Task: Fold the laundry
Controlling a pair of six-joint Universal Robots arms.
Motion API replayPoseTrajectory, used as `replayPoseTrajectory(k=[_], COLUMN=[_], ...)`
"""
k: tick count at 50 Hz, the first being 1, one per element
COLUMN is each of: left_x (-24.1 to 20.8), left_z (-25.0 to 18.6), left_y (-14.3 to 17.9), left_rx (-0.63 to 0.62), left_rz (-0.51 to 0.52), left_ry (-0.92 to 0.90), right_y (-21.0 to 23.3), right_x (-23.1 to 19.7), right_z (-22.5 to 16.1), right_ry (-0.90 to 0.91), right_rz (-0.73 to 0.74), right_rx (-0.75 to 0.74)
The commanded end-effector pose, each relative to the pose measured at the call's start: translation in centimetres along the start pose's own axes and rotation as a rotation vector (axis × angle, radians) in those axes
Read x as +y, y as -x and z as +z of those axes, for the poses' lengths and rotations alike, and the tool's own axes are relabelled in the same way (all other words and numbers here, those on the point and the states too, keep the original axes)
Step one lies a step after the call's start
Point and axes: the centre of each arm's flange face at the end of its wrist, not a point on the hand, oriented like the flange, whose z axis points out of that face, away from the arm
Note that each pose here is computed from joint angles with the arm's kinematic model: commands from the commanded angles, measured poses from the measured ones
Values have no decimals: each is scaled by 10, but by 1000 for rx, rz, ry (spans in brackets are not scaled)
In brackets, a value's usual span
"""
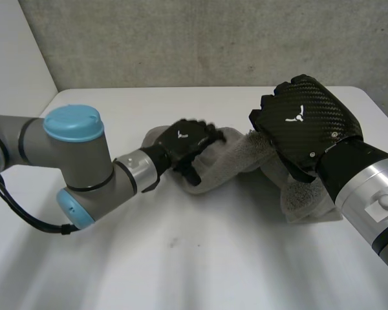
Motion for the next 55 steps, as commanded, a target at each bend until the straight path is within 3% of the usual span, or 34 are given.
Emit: replayPoseTrajectory(k=[1, 19, 24, 31, 43, 55], left_x=[25, -20, -47, -47, -5, 29], left_z=[1, -28, -55, -57, -14, 13], left_y=[10, 29, 36, 45, 58, 57], left_rx=[-19, -86, -243, -350, -274, -115], left_rz=[82, 75, 49, 66, 61, 116], left_ry=[83, 95, 75, -9, 8, 85], right_y=[-1, -27, -24, -19, -28, -20], right_x=[0, 33, 35, 33, -26, -26], right_z=[0, 24, 27, 26, -16, -31], right_ry=[-5, 89, 85, 77, -144, -127], right_rz=[3, 10, 14, 28, -20, -9], right_rx=[0, 71, 44, 26, 55, 20])
